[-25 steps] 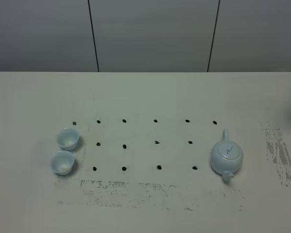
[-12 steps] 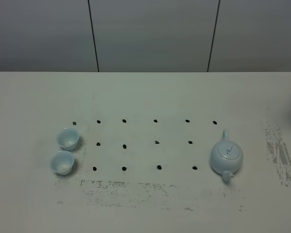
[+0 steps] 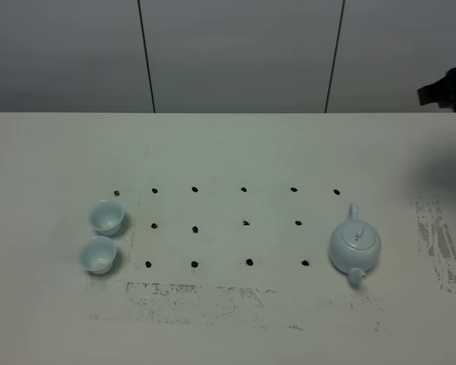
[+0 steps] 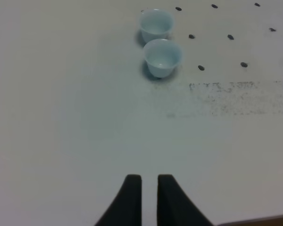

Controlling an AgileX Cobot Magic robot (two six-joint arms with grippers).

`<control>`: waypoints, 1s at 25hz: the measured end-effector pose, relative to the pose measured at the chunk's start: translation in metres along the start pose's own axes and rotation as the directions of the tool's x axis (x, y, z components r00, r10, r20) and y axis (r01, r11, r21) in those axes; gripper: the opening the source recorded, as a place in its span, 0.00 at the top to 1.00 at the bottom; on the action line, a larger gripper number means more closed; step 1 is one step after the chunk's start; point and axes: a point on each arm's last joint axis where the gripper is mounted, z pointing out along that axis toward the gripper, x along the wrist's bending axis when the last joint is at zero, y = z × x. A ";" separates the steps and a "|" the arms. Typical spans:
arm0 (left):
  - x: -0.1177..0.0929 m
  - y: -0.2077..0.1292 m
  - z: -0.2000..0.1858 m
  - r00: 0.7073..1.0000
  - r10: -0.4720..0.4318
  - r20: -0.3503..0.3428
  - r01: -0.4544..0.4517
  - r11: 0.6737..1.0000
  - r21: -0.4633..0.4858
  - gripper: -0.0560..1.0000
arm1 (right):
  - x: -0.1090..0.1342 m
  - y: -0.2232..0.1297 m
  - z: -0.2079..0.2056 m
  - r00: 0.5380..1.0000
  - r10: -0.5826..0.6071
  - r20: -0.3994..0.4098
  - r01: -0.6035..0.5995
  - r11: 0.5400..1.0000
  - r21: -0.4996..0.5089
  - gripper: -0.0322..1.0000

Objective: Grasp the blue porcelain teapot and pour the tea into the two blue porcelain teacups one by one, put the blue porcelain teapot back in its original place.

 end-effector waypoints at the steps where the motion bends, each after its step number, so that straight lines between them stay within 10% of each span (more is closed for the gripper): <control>1: 0.000 0.000 0.000 1.000 0.000 0.000 0.000 1.000 0.000 0.84 | 0.010 0.002 0.001 1.000 -0.020 -0.015 0.020 1.000 -0.004 0.69; 25: 0.000 0.000 0.000 1.000 0.000 0.000 0.000 1.000 0.000 0.84 | 0.106 -0.039 0.089 0.972 -0.146 -0.185 0.193 0.944 0.269 0.57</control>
